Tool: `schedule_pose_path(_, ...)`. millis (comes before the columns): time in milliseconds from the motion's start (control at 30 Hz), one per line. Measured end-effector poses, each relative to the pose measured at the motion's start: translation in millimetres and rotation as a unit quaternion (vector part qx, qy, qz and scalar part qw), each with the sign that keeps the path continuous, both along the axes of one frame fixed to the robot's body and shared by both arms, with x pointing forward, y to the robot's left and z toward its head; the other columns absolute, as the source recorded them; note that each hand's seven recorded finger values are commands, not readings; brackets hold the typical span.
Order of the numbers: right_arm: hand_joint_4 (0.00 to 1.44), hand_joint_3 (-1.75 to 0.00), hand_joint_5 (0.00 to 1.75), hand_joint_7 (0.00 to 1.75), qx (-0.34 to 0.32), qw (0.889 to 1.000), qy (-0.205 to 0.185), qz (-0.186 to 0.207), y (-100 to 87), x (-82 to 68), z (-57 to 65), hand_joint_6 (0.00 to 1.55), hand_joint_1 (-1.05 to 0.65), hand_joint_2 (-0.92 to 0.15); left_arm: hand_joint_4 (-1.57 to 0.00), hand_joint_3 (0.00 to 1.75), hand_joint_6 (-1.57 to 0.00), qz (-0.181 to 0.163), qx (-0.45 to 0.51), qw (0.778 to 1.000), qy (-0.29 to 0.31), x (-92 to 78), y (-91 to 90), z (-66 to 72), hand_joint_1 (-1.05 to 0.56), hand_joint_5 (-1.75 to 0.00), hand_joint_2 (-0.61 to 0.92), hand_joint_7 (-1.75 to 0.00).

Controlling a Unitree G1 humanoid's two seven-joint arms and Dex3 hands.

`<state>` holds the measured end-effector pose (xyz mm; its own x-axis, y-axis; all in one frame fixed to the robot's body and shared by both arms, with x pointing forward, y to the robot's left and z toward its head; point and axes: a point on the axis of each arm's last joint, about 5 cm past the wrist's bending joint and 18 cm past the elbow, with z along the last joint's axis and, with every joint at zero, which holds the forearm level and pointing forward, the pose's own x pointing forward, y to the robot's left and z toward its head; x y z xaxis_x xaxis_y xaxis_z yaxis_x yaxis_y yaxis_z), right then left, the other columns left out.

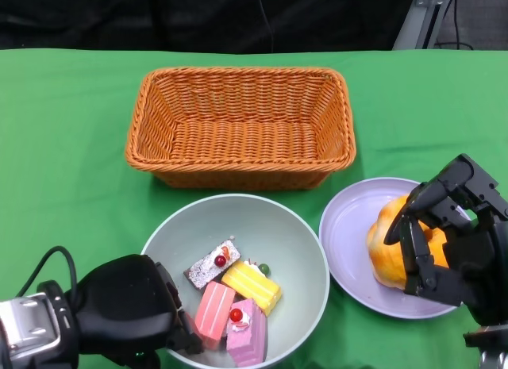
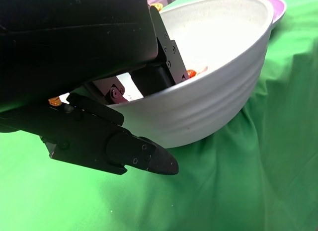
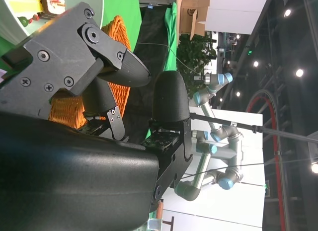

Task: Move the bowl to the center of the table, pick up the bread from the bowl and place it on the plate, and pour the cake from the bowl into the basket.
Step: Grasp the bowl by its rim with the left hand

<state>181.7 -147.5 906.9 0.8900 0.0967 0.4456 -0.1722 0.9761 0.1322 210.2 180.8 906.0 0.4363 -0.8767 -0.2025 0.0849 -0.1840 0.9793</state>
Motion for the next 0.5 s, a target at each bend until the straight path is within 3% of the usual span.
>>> schedule_pose_path(267, 0.67, -1.38, 1.75, 1.69, 0.005, 1.0, -0.005, 0.007, -0.3, -0.2, 0.9, 0.48, -0.19, -0.39, -0.99, 0.04, -0.93, 0.013, -0.009, 1.0, 0.0, 1.4, -6.6, -16.9, -0.46, -0.03, 0.92, -0.01)
schedule_pose_path(500, 0.67, -1.37, 1.75, 1.64, 0.006, 1.0, -0.008, 0.007, -0.7, -0.4, 2.1, 0.5, -0.16, -0.41, -1.1, 0.0, -1.09, 0.005, -0.046, 0.999, -0.012, 5.7, -4.9, -28.6, -0.4, -0.09, 0.88, -0.07)
